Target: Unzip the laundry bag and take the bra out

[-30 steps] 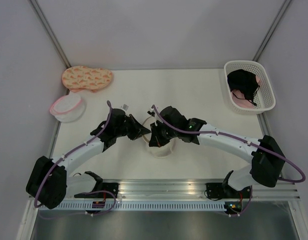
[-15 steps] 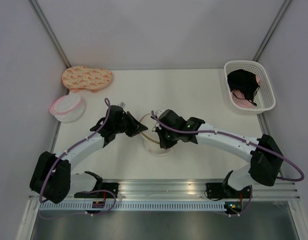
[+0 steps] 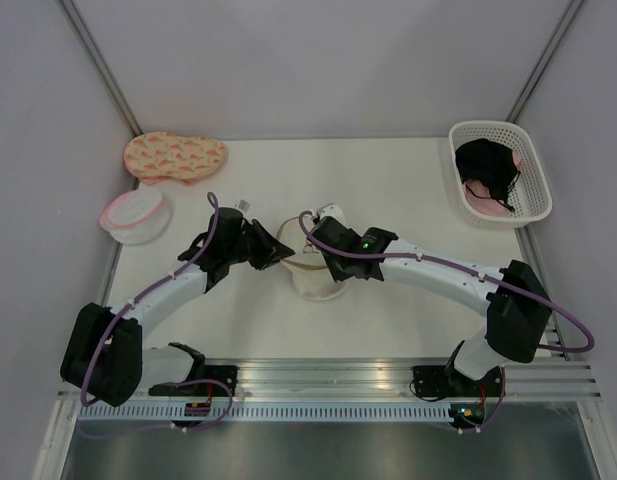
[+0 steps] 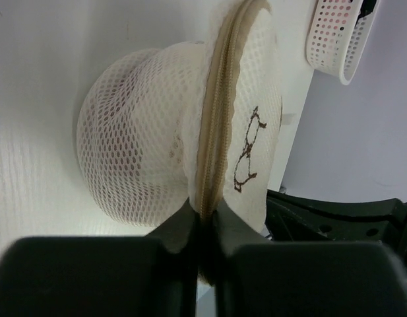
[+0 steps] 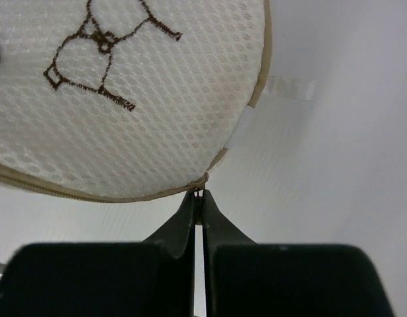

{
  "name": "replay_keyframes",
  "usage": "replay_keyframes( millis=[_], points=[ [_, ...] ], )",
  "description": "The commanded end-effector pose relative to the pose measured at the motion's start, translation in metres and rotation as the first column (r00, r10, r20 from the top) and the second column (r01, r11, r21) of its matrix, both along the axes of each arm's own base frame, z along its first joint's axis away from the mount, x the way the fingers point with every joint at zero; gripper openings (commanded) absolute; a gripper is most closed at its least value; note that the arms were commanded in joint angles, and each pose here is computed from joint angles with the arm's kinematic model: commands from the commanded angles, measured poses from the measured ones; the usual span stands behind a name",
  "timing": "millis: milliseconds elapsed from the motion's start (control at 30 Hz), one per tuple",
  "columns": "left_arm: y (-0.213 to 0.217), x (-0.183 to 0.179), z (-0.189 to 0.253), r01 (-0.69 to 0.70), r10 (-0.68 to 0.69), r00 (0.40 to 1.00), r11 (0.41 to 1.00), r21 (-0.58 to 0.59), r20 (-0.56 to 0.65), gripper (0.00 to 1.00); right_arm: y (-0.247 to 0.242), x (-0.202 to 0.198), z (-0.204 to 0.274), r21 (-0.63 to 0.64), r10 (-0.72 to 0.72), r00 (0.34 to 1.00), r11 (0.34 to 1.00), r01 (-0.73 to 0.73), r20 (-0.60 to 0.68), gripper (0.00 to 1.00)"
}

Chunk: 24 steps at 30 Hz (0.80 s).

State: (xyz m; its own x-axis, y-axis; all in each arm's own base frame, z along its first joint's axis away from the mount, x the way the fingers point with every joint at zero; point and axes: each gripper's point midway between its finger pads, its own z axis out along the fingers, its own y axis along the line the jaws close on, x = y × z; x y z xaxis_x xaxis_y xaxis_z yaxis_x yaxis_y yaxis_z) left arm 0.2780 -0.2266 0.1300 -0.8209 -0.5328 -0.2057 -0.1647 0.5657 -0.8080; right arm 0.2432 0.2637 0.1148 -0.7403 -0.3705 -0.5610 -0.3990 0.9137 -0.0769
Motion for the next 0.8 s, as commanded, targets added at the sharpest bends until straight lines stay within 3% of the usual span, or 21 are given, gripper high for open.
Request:
replay_keyframes(
  millis=[0, 33, 67, 133, 167, 300, 367, 400, 433, 533, 633, 767],
  points=[
    [0.004, 0.006, 0.017, 0.028, -0.029, 0.995, 1.0, 0.012, 0.092, 0.22, -0.044, 0.022, 0.017, -0.154, -0.108, 0.988, 0.98, 0.125, 0.109, 0.0],
    [0.005, 0.005, 0.022, 0.02, -0.021, 0.994, 1.0, 0.008, 0.11, 0.5, -0.044, 0.023, 0.02, -0.148, -0.111, 0.987, 0.981, 0.129, 0.119, 0.01],
    [0.006, 0.005, 0.024, 0.014, -0.015, 0.993, 1.0, 0.008, 0.116, 0.63, -0.045, 0.024, 0.023, -0.147, -0.114, 0.985, 0.98, 0.133, 0.129, 0.0],
    [0.013, 0.003, 0.028, -0.019, 0.016, 0.991, 1.0, 0.017, 0.136, 0.83, -0.048, 0.026, 0.028, -0.143, -0.12, 0.982, 0.98, 0.14, 0.143, 0.01],
    [0.016, 0.002, 0.029, -0.033, 0.03, 0.99, 0.999, 0.019, 0.141, 0.86, -0.05, 0.026, 0.03, -0.144, -0.123, 0.981, 0.979, 0.145, 0.148, 0.0],
    [0.033, -0.005, 0.034, -0.105, 0.095, 0.982, 0.993, 0.055, 0.16, 0.91, -0.063, 0.027, 0.032, -0.166, -0.137, 0.978, 0.973, 0.163, 0.157, 0.0],
    [0.039, -0.01, 0.039, -0.123, 0.11, 0.977, 0.991, 0.057, 0.185, 0.92, -0.064, 0.025, 0.033, -0.164, -0.13, 0.98, 0.974, 0.154, 0.149, 0.07],
    [0.043, -0.011, 0.04, -0.136, 0.122, 0.973, 0.989, 0.064, 0.195, 0.92, -0.064, 0.023, 0.032, -0.165, -0.121, 0.983, 0.976, 0.143, 0.14, 0.19],
    [0.047, -0.015, 0.038, -0.145, 0.129, 0.974, 0.987, 0.075, 0.187, 0.92, -0.063, 0.021, 0.035, -0.149, -0.116, 0.984, 0.979, 0.137, 0.138, 0.48],
    [0.055, -0.022, 0.041, -0.169, 0.149, 0.968, 0.982, 0.082, 0.202, 0.92, -0.046, 0.008, 0.044, -0.058, -0.036, 0.997, 0.997, 0.04, 0.073, 0.76],
    [0.065, -0.031, 0.045, -0.196, 0.175, 0.961, 0.977, 0.081, 0.212, 0.92, -0.021, -0.011, 0.064, 0.088, 0.088, 0.996, 0.992, -0.09, 0.028, 0.86],
    [0.071, -0.038, 0.054, -0.216, 0.195, 0.951, 0.974, 0.066, 0.239, 0.92, 0.001, -0.026, 0.091, 0.202, 0.179, 0.982, 0.961, -0.187, 0.055, 0.86]
  ],
)
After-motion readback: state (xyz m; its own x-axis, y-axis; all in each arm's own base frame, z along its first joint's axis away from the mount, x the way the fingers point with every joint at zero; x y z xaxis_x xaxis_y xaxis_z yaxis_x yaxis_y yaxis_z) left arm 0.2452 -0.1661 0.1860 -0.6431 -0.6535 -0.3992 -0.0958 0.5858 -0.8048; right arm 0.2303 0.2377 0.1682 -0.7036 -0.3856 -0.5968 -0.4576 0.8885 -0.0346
